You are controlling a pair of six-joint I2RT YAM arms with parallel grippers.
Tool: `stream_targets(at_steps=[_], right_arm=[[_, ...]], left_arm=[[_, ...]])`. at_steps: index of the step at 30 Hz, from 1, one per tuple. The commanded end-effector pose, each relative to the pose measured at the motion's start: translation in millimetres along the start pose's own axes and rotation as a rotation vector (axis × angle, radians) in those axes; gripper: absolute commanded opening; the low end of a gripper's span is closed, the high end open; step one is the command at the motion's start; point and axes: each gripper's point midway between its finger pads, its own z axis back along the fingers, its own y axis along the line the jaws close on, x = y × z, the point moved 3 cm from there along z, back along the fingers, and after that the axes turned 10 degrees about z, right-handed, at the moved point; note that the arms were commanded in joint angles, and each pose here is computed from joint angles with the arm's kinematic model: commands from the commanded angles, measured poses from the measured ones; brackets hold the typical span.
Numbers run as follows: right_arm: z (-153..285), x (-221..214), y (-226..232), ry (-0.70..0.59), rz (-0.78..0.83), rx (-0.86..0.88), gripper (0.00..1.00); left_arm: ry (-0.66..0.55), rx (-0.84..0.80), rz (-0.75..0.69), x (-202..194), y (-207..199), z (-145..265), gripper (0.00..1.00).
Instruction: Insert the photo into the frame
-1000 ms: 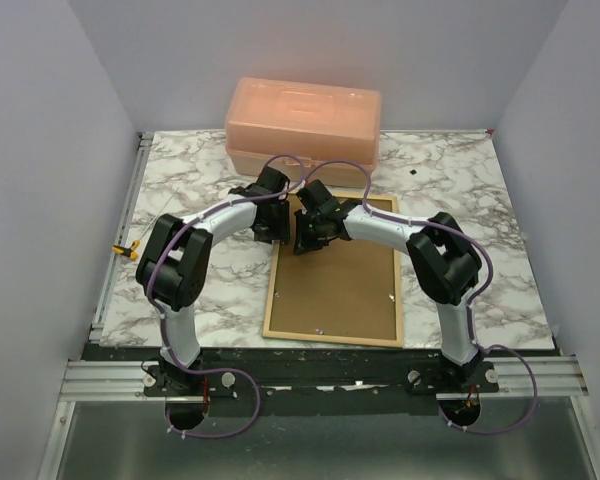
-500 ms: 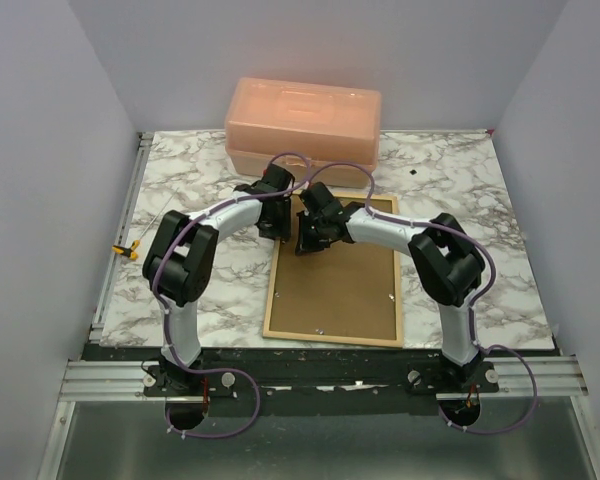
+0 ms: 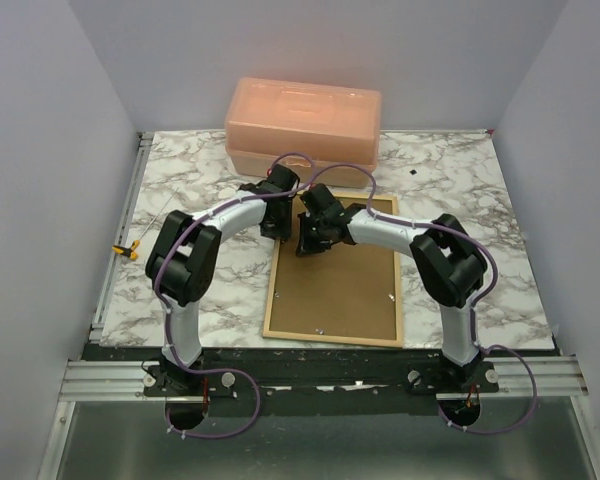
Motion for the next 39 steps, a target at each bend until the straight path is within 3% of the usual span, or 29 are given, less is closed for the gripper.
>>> stream_targets(at_steps=[1,10,17,19,22,25,31,39], right_arm=[[0.6,-41.9,-22.4,0.141,0.001,-0.080,0.10],[17.1,-51.2,-24.7,0.132,0.028,-0.062,0.09],[24.7,-44.2,-17.5,0.099,0.031,-0.028,0.09],[24.9,-37.2,-13.2,0.086,0.035,-0.015,0.09],[22.2,-26.1,-5.2,0.077,0.045,0.011,0.09],[16.7,-15.1,-0.3,0.065,0.045,0.020,0.09],[-0.1,-13.3,-1.7,0.091,0.043,0.002,0.08],[-12.8,-58.8,-31.5,0.193,0.003,-0.099,0.00]], left_arm=[[0.064,-0.028,-0.021,-26.0,-1.3,-7.2,0.00],[0.124,-0.190,0.070,-76.0,-13.9,5.9,0.00],[0.067,-0.210,0.105,-74.7,-8.9,30.3,0.00],[0.040,-0.189,0.108,-67.3,-5.9,37.7,0.13],[0.004,-0.196,0.122,-53.9,-3.8,48.0,0.40],[-0.005,-0.225,0.131,-43.3,-2.8,53.2,0.49],[0.031,-0.208,0.084,-41.0,-4.4,43.6,0.50],[0.063,-0.162,0.030,-55.1,-7.3,32.7,0.46]])
